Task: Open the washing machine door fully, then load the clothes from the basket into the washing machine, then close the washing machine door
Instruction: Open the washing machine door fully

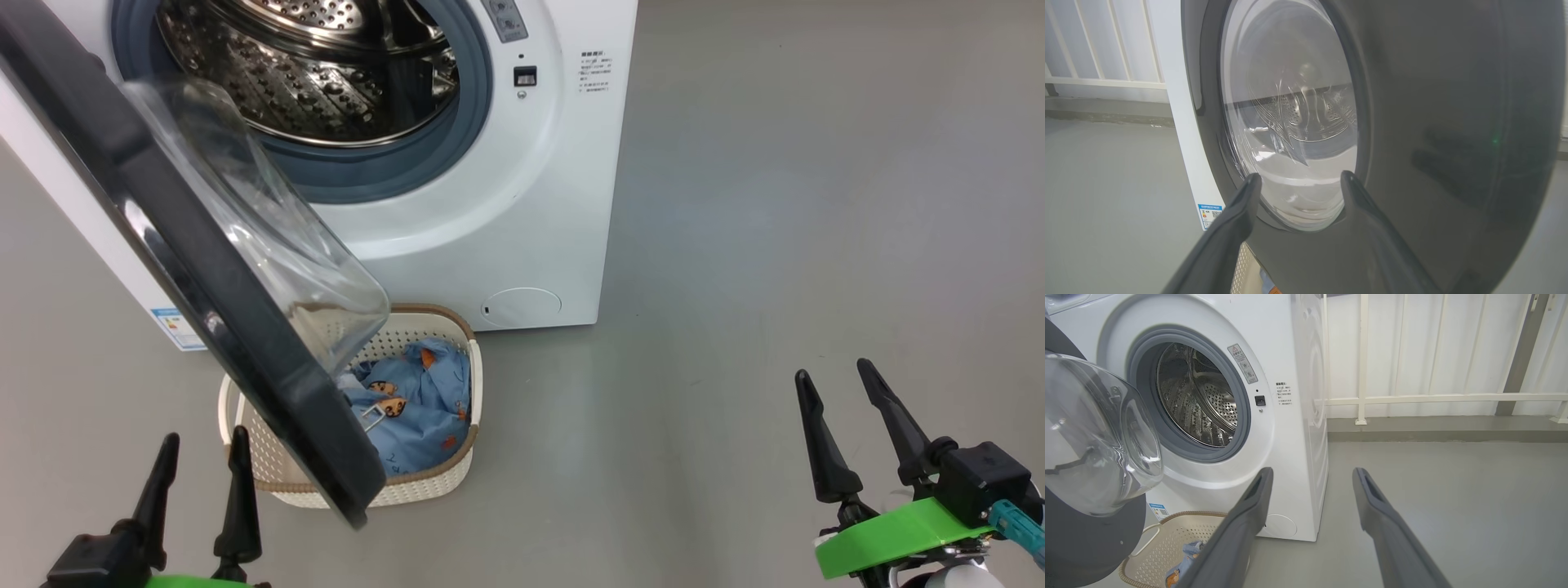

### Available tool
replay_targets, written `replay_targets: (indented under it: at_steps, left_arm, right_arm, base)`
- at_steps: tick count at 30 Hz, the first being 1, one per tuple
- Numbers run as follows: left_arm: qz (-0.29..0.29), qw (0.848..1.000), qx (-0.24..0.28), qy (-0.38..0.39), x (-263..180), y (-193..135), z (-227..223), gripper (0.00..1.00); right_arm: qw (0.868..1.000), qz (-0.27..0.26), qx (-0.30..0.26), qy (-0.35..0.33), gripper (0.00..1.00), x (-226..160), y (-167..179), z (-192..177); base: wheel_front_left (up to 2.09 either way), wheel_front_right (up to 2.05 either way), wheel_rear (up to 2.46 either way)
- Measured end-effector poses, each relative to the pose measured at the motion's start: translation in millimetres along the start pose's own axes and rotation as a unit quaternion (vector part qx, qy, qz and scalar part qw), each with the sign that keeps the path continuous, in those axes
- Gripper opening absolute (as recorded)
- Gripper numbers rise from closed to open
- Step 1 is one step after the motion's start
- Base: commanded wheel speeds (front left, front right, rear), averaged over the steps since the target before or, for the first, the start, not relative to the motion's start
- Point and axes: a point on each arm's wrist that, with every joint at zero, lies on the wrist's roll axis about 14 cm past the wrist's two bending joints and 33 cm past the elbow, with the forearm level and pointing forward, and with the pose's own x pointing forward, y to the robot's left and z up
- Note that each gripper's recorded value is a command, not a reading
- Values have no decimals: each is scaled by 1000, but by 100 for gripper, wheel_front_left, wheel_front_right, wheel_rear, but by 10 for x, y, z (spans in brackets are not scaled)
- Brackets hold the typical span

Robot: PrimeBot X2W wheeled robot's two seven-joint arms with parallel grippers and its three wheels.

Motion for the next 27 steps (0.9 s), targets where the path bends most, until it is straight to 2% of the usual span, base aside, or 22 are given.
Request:
replay_targets:
  at_steps: [27]
  left_arm:
    - [-8,1000,7,3,-92,-45,-4,100]
  right_arm:
    - [1000,-17,-2,19,100,-44,-22,-129]
  base:
    - [0,0,0]
